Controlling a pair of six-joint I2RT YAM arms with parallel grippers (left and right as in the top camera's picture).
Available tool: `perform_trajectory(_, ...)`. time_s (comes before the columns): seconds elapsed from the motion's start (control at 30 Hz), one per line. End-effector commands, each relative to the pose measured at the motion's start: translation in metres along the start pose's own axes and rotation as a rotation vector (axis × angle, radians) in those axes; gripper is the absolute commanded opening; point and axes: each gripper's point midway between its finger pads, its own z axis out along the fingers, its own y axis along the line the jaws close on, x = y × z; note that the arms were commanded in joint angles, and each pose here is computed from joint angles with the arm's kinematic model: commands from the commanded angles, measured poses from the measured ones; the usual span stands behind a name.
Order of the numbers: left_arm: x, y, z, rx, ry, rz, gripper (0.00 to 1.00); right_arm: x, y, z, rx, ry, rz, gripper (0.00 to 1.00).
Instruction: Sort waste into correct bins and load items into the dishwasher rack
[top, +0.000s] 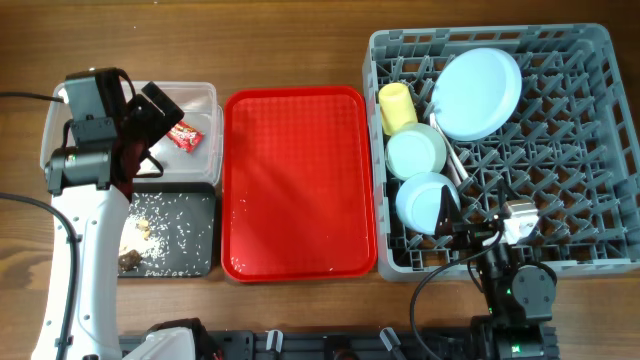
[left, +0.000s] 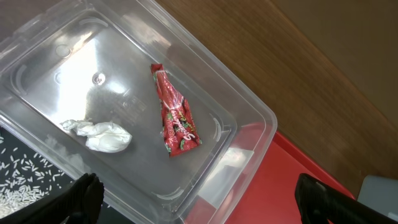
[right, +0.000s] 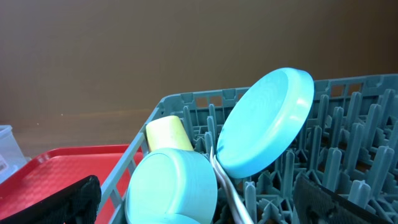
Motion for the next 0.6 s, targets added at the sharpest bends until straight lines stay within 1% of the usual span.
perform_trajectory(0.0, -0.0041, -0.0015, -0.0019, 0.006, -0.010, -0.012, 1.00, -0.0033, 0.0001, -0.0006, 0.006, -0.016, 0.018, 1.00)
perform_trajectory(0.3, -0.0041, -0.0015, -0.0019, 0.006, -0.010, -0.012, 1.00, -0.0030, 0.0001, -0.0005, 0.006, -0.015, 0.019, 1.00)
perform_trajectory(0.33, -0.0041, -0.0015, -0.0019, 0.006, -0.010, -0.012, 1.00, -0.0030, 0.0000, -0.0005, 0.006, -0.015, 0.019, 0.98)
perform_trajectory(0.57, -0.0041, -0.0015, -0.0019, 0.006, -0.010, -0.012, 1.00, -0.0030, 0.0001, -0.0005, 0.006, -0.015, 0.018, 1.00)
